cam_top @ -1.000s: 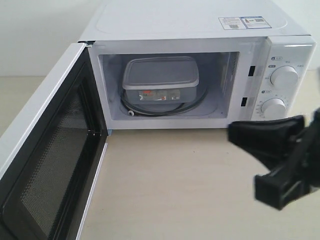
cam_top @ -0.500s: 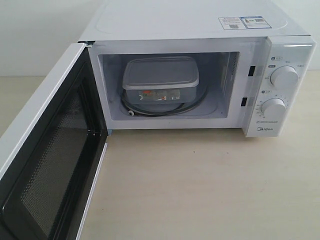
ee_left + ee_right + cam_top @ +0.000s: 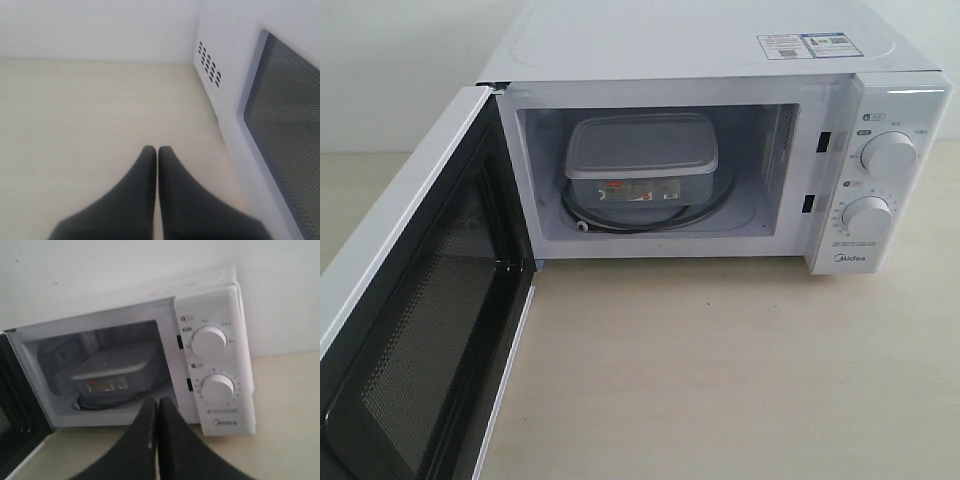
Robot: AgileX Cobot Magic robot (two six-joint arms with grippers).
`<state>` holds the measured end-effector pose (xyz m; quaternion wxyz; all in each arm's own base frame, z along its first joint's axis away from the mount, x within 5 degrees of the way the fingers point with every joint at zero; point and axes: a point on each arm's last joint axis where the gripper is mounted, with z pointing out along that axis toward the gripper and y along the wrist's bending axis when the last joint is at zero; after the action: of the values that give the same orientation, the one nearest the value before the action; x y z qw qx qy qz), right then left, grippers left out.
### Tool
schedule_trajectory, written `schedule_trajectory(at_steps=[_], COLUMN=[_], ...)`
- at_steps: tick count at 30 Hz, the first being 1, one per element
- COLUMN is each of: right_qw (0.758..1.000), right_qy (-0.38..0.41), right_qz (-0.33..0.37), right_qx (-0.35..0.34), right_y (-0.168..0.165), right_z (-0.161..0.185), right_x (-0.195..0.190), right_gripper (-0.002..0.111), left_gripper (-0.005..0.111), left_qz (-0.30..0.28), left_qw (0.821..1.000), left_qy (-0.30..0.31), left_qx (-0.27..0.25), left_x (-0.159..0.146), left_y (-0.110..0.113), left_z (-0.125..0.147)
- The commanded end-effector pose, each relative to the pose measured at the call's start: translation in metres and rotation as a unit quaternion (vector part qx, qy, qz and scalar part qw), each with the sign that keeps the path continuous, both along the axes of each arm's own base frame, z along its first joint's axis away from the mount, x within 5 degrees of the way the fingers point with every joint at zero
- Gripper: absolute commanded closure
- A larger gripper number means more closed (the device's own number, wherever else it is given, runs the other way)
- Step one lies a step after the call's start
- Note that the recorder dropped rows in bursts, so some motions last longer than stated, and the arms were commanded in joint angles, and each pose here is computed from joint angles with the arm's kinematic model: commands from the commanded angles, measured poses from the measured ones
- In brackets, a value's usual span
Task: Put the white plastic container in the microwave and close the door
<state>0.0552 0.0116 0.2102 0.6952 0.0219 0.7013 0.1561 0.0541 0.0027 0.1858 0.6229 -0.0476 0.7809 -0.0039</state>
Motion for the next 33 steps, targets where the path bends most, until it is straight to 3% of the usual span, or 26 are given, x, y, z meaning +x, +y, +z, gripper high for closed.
schedule_trajectory(at_steps=[1,3,6,13,20,33], right_qw=[0.998,0.994,0.989,0.988,0.983,0.983], right_qy=[0.046,0.081,0.125,0.125,0.129,0.129], right_qz=[-0.034,-0.04,-0.046,-0.049,-0.111,-0.109], right_qx=[-0.033,-0.068,-0.068,-0.073,-0.067,-0.067], right_y=[-0.006,-0.008,-0.01,-0.01,-0.017,-0.017], right_z=[-0.013,-0.02,-0.028,-0.028,-0.028,-0.028], right_x=[0.001,0.0,-0.001,-0.001,-0.002,-0.002], right_gripper=[0.108,0.108,0.108,0.108,0.108,0.108], left_gripper=[0.103,0.103,0.103,0.103,0.103,0.103], left_qz=[0.0,0.0,0.0,0.0,0.0,0.0], left_qw=[1.0,1.0,1.0,1.0,1.0,1.0], left_qy=[0.001,0.001,0.001,0.001,0.001,0.001], left_qx=[-0.005,-0.005,-0.005,-0.005,-0.005,-0.005], left_x=[0.0,0.0,0.0,0.0,0.0,0.0], left_y=[0.0,0.0,0.0,0.0,0.0,0.0], left_z=[-0.001,-0.001,-0.001,-0.001,-0.001,-0.001])
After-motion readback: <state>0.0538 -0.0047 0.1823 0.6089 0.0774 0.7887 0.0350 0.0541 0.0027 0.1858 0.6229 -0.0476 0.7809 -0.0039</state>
